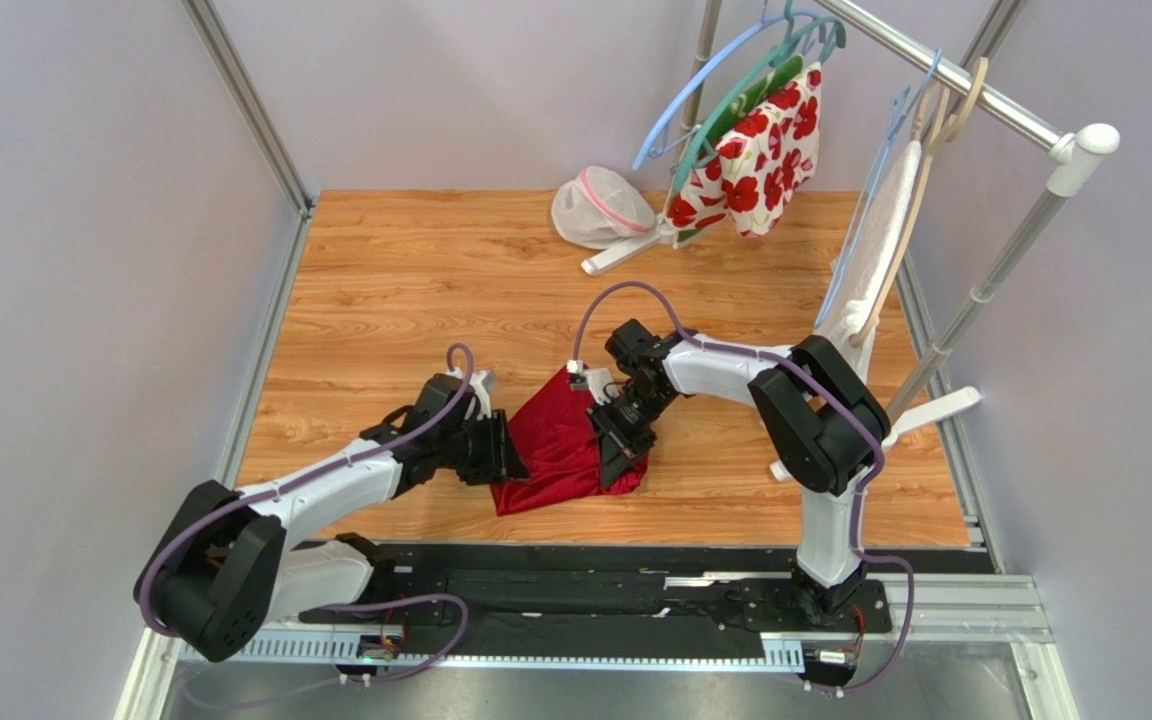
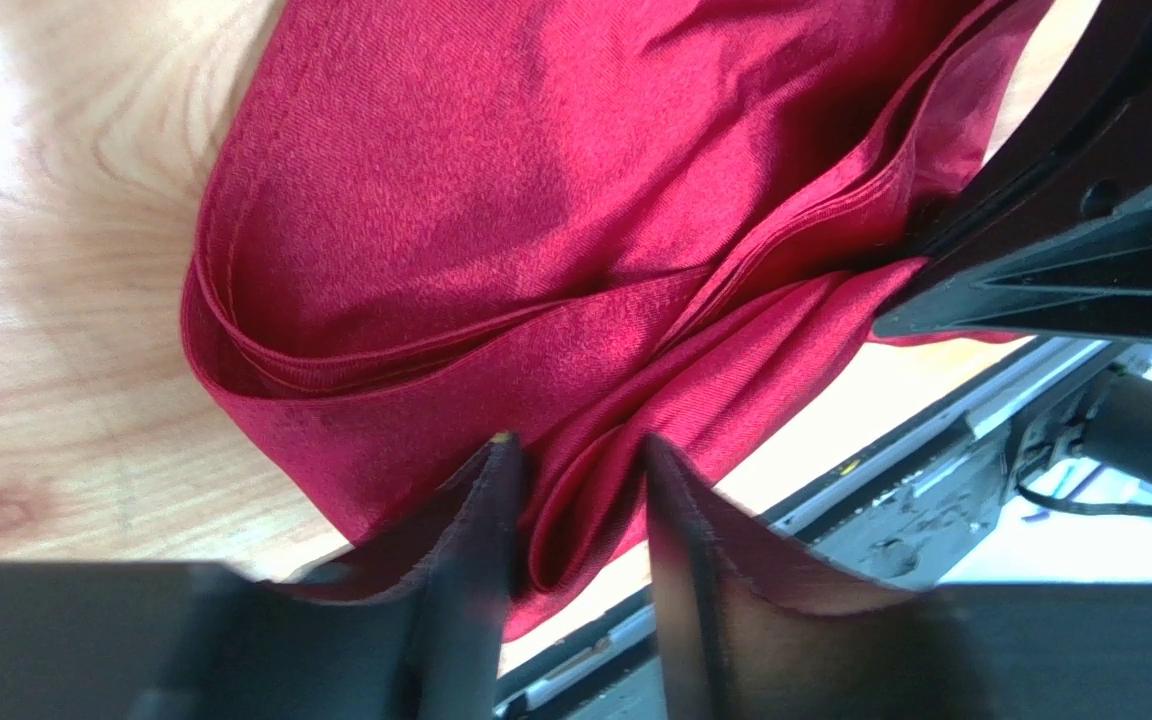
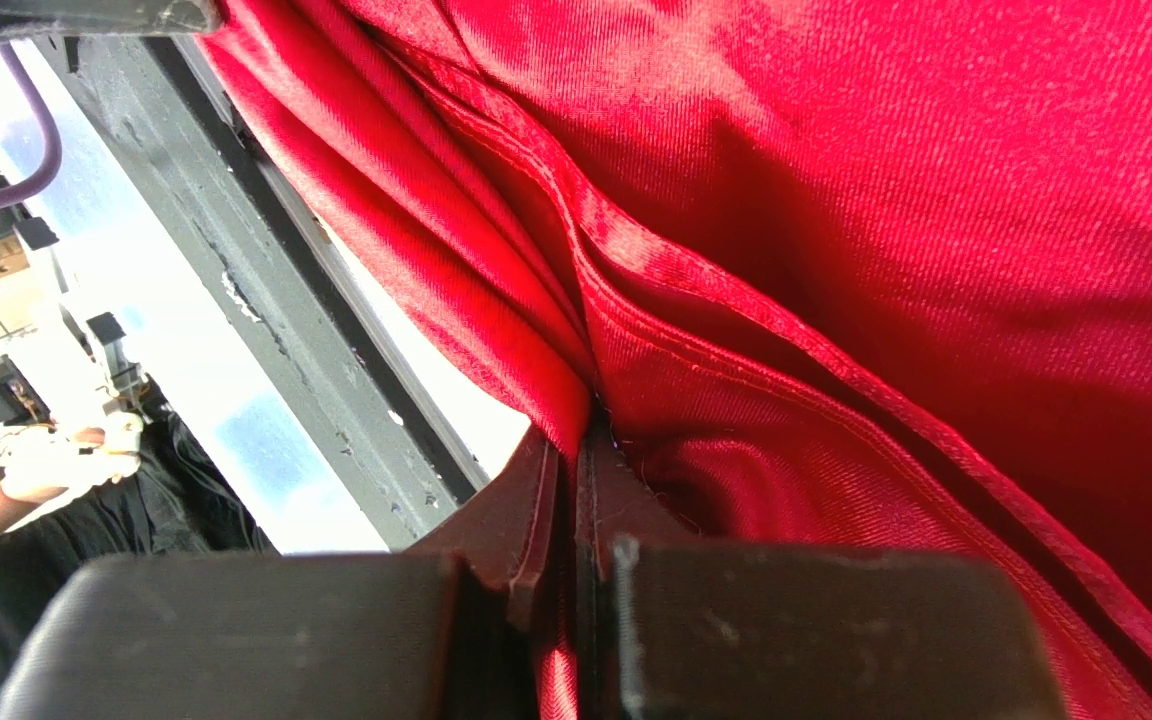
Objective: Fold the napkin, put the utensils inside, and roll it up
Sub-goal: Roll the napkin with the utensil
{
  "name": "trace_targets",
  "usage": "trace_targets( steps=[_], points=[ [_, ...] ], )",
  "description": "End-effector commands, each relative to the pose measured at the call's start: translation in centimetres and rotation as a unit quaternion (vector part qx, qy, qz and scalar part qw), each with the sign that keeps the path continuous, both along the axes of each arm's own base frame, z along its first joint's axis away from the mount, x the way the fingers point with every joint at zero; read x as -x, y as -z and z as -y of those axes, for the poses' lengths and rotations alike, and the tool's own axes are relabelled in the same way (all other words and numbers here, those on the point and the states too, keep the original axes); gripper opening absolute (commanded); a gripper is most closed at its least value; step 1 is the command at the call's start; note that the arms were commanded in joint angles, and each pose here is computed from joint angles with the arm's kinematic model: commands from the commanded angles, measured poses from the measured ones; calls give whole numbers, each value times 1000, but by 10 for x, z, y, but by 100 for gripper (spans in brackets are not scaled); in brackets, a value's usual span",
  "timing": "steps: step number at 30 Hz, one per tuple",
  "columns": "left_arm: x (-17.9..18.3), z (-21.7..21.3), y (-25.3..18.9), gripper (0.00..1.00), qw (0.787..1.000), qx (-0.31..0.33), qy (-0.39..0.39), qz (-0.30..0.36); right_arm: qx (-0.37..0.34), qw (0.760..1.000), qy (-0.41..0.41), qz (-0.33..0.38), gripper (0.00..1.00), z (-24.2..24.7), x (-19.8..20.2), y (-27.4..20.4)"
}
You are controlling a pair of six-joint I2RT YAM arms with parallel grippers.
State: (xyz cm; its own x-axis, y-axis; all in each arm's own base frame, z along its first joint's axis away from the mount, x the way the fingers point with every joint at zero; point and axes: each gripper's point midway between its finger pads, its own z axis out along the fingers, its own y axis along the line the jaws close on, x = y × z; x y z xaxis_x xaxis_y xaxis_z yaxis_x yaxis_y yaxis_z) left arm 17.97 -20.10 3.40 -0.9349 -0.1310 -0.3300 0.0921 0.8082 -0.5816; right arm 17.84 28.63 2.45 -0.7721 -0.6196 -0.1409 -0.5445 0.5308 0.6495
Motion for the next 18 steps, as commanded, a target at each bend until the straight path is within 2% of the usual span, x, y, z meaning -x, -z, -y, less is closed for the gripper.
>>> trace_targets(
  steps=[1, 4, 8, 14, 18],
  points=[
    [1, 2, -1, 29, 1000, 4, 1, 6, 37, 999, 10, 22, 0, 9, -14, 21],
    [4, -7, 4, 18, 1000, -18, -11, -2, 39, 999, 15, 22, 0, 11, -14, 22],
    [11, -8, 6, 11, 1000, -19, -8, -20, 41, 999, 20, 22, 0, 14, -15, 22],
    [22, -17, 12, 12, 998, -48, 1, -46, 45, 998, 32, 17, 0, 20, -16, 24],
    [33, -28, 18, 16, 994, -79, 9, -69, 44, 998, 36, 16, 0, 21, -19, 24]
  ],
)
